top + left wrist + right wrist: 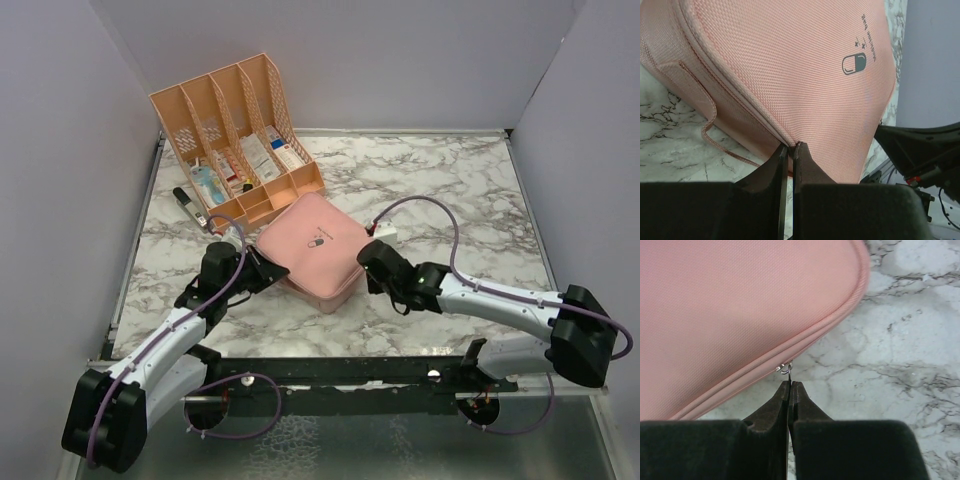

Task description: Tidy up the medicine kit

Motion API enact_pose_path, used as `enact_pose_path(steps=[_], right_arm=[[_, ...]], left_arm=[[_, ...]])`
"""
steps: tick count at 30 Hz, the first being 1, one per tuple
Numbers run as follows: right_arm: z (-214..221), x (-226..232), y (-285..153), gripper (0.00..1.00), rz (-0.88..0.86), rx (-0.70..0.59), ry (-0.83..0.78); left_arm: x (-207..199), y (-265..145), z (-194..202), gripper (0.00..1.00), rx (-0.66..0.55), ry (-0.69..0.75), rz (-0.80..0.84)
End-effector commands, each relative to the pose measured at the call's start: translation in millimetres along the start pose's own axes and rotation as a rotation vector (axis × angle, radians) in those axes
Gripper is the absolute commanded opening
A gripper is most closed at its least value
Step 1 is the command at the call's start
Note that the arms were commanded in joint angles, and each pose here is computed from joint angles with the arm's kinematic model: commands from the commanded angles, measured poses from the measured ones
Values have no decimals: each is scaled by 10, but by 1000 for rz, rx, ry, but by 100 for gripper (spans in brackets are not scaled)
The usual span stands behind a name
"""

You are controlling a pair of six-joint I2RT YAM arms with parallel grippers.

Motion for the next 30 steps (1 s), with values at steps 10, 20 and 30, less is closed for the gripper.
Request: enact_pose_path(steps=[10, 20, 30], right_arm=[[-382, -574, 305, 1, 59, -73, 63], [-570, -791, 516, 1, 74, -107, 96], [-807, -833, 627, 1, 31, -93, 121]], left_arm=[[26, -27, -69, 0, -30, 86, -31], [-40, -48, -52, 0, 16, 127, -12], [-108, -76, -8, 0, 105, 184, 0]])
Point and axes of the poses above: each gripper's point midway between its finger pads, its own y axis out along the fingers, its own x axis along the line the jaws close on, z = x × y, the point moved 6 cm from there along -y, back along the fingers, and after that the axes turned 11 degrees about -y, right-handed, at the moved point
